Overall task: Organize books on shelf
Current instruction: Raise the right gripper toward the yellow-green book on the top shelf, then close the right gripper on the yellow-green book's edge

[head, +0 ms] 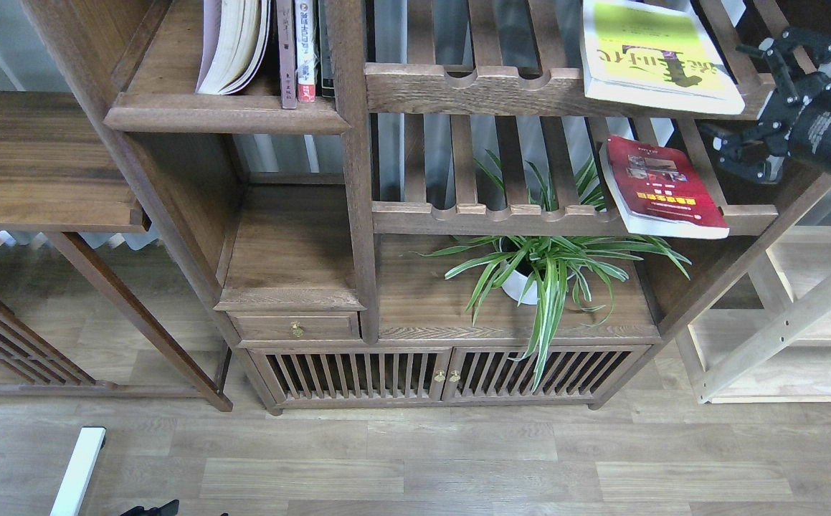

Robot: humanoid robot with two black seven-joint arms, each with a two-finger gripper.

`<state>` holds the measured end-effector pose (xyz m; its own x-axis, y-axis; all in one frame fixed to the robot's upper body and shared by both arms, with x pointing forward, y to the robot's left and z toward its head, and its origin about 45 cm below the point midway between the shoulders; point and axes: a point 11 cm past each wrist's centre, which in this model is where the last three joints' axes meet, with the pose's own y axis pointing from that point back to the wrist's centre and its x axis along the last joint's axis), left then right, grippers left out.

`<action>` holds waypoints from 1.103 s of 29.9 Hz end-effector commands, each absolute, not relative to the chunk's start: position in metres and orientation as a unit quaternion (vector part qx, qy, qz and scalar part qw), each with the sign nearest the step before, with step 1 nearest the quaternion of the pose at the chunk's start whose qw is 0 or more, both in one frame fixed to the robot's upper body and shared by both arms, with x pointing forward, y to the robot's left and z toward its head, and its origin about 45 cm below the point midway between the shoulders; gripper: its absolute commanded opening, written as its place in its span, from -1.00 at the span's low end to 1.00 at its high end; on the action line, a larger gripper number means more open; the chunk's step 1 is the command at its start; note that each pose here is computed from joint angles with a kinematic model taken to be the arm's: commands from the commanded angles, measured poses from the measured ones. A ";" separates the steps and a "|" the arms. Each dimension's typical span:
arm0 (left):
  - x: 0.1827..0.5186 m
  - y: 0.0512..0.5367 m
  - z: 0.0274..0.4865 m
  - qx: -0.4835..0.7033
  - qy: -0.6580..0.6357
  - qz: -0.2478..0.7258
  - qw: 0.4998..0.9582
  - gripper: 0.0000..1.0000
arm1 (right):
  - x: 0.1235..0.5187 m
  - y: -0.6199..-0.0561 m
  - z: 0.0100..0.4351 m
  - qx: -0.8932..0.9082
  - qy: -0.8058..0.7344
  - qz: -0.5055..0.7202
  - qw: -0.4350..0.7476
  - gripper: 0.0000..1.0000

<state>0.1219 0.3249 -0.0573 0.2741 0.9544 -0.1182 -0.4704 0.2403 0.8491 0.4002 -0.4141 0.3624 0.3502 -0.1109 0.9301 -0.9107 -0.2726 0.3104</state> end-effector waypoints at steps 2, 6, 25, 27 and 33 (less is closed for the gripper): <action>0.122 0.326 -0.057 0.360 0.336 0.501 0.712 0.79 | 0.402 -0.411 0.367 0.677 -0.377 0.427 0.466 0.85; 0.122 0.325 -0.057 0.360 0.336 0.500 0.712 0.79 | 0.403 -0.407 0.368 0.680 -0.374 0.431 0.461 0.85; 0.123 0.328 -0.057 0.362 0.333 0.503 0.710 0.79 | 0.398 -0.380 0.378 0.735 -0.313 0.450 0.400 0.46; 0.123 0.329 -0.057 0.362 0.332 0.504 0.710 0.79 | 0.398 -0.380 0.377 0.738 -0.310 0.447 0.400 0.38; 0.123 0.330 -0.058 0.363 0.332 0.505 0.709 0.79 | 0.396 -0.376 0.376 0.749 -0.297 0.445 0.391 0.10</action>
<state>0.1234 0.3296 -0.0573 0.2710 0.9569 -0.1048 -0.4765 0.2279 0.8491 0.3967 -0.3769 0.3762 0.4193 -0.0981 0.9025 -0.8018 -0.5063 0.3174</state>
